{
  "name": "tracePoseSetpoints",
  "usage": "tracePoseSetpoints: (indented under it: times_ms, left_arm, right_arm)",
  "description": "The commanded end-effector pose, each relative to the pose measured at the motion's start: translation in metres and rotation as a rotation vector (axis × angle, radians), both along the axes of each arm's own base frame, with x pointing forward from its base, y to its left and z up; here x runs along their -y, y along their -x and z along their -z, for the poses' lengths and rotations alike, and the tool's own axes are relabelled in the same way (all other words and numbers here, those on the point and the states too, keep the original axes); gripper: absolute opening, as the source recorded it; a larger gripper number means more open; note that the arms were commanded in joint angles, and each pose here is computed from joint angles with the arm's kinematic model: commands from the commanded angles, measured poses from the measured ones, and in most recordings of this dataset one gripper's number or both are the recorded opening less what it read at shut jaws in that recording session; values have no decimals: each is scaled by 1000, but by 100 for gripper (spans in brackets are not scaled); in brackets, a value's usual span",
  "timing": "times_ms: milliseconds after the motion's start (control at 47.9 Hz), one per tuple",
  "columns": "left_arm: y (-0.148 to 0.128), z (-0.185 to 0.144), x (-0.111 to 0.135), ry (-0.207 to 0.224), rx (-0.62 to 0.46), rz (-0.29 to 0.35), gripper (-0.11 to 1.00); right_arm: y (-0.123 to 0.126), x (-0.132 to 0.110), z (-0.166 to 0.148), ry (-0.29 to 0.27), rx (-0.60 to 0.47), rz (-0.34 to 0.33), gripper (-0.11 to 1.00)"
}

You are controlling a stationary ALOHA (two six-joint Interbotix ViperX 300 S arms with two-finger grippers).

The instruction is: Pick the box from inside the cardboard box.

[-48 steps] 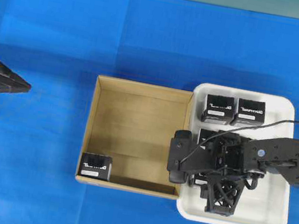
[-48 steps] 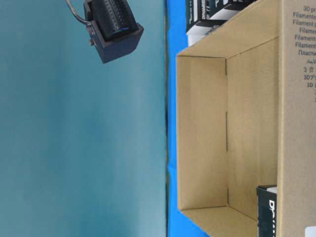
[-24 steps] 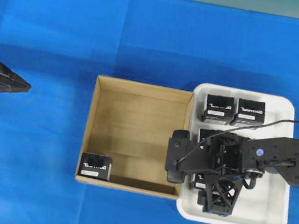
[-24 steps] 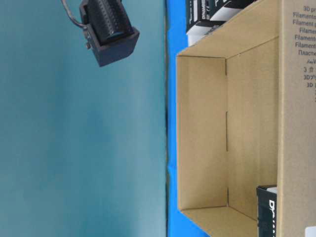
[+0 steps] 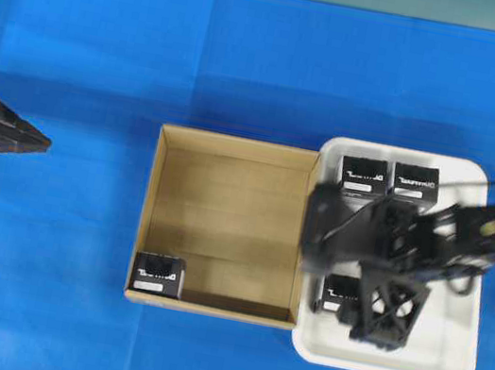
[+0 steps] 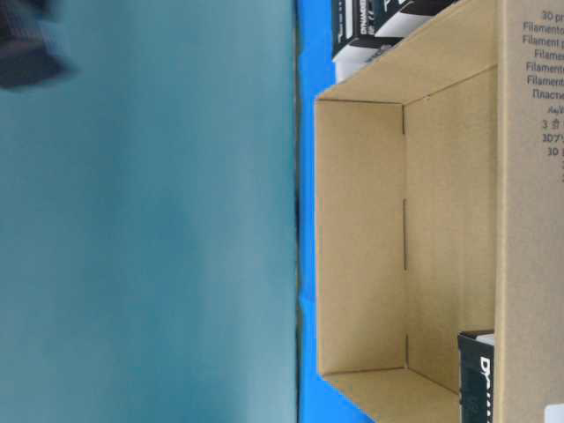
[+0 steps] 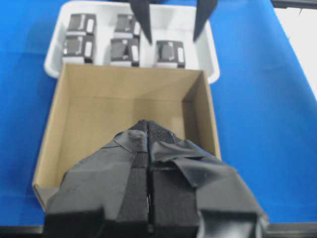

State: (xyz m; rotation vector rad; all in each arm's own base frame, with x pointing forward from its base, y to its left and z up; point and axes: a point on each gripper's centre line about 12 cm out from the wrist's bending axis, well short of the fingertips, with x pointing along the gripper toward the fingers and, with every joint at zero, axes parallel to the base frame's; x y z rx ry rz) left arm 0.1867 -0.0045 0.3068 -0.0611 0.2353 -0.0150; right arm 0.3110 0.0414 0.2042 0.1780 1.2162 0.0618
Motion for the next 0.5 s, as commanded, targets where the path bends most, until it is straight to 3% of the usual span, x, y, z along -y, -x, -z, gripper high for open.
tracePoseSetpoints:
  times_ms: [0,480]
  left_arm:
    - [-2,-12,-1,-2,29,-3,-7]
    - [-2,-11,-1,-2,26,-3,-7]
  right_arm:
    - [4,8,-28,-11,74,30,98]
    - [49,25,-93,-12,333,74,98]
